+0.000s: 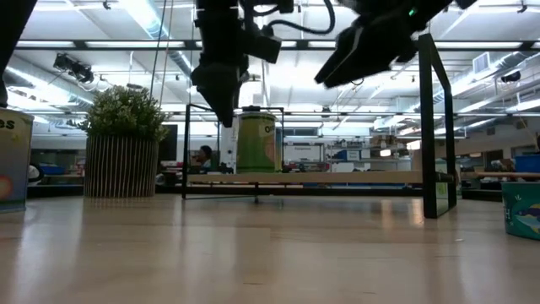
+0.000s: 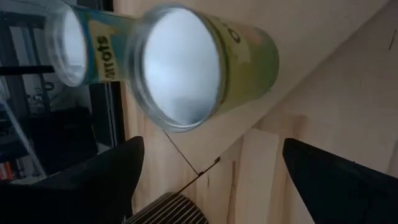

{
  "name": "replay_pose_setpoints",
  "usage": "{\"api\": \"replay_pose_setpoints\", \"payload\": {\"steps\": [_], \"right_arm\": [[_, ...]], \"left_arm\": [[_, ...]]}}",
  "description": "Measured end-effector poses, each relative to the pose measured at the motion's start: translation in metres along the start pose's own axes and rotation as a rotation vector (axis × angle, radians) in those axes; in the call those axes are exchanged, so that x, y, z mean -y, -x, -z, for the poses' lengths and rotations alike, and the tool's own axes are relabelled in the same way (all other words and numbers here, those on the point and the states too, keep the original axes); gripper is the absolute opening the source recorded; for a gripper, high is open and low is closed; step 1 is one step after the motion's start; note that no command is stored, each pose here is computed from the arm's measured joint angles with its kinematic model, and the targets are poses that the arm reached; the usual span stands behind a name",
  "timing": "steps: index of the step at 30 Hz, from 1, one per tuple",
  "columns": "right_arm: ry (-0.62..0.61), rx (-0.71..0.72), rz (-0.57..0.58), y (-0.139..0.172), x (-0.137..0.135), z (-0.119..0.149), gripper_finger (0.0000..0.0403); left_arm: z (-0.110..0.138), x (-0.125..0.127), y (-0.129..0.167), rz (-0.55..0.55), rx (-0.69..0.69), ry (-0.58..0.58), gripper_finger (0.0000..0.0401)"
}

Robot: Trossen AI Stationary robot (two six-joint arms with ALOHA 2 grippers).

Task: Pick and place cans onto a shelf
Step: Put the canned oranges on the shelf

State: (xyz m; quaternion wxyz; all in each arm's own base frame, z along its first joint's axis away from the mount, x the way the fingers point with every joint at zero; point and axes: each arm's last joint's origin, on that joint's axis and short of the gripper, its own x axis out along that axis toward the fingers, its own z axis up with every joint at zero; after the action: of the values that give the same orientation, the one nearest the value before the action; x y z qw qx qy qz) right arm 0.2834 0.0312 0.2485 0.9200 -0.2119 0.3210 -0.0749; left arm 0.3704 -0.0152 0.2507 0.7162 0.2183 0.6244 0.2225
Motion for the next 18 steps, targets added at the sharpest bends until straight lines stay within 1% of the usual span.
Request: {"api": "replay_pose_setpoints", "payload": {"steps": [4, 9, 11, 14, 18], "right_arm": [[0.026, -0.001, 0.026, -0.018, 0.002, 0.002, 0.0373], [0.023, 0.013, 0.037, -0.02, 0.003, 0.001, 0.0373], [0.021, 0.016, 0.035, -0.017, 0.003, 0.0, 0.0373], [0.021, 0.017, 0.024, -0.014, 0.0, -0.001, 0.0373], [0.034, 0.039, -0.006, -0.011, -0.007, -0.004, 0.0373]], "left_arm": [[0.006, -0.014, 0.013, 0.002, 0.036, 0.039, 0.0389], [0.017, -0.033, 0.035, 0.006, 0.115, 0.139, 0.0389], [0.026, -0.033, 0.036, 0.012, 0.147, 0.178, 0.0389], [0.045, -0.024, 0.028, 0.022, 0.194, 0.219, 0.0389], [0.066, -0.016, 0.021, 0.049, 0.303, 0.325, 0.0388]]}}
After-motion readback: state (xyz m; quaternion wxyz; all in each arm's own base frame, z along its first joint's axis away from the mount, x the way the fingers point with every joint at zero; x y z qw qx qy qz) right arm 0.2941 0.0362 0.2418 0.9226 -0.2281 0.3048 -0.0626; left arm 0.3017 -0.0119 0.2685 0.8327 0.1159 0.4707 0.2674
